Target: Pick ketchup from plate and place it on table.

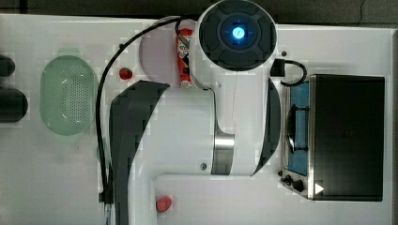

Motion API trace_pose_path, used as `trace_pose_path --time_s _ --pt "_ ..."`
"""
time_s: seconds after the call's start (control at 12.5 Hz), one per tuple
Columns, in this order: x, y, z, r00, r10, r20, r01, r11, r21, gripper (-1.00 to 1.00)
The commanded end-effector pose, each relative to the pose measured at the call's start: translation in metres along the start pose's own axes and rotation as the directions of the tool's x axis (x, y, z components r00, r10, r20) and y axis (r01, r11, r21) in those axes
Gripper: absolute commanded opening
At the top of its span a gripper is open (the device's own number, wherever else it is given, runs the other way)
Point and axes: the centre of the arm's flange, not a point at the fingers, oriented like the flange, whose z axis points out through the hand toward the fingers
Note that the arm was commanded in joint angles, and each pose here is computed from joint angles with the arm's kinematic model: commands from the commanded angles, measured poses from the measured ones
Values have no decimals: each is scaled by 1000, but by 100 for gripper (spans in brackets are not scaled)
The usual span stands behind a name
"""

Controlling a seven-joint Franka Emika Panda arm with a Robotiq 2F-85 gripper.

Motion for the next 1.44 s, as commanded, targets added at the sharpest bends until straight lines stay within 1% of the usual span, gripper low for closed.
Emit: trace_pose_path --time_s 0.08,0.24,0.4,0.64,0.88,1.04,1.12,1.28,1.44 --pt "-45 54 -76 998 57 -1 -57 998 -9 60" --pt "-41 48 -64 999 51 12 -51 998 -20 100" --pt "-33 34 -42 999 27 30 -26 999 -32 100" --pt "-16 6 6 996 -61 62 64 997 -44 100" --pt "1 -22 59 983 -162 85 166 985 -38 100" --pt "8 -37 97 957 -270 107 274 961 -30 100" --pt "12 -43 116 937 -328 118 333 943 -23 100" --pt "19 -56 146 888 -448 104 450 893 3 100" --pt "24 -65 176 847 -523 96 523 852 19 100"
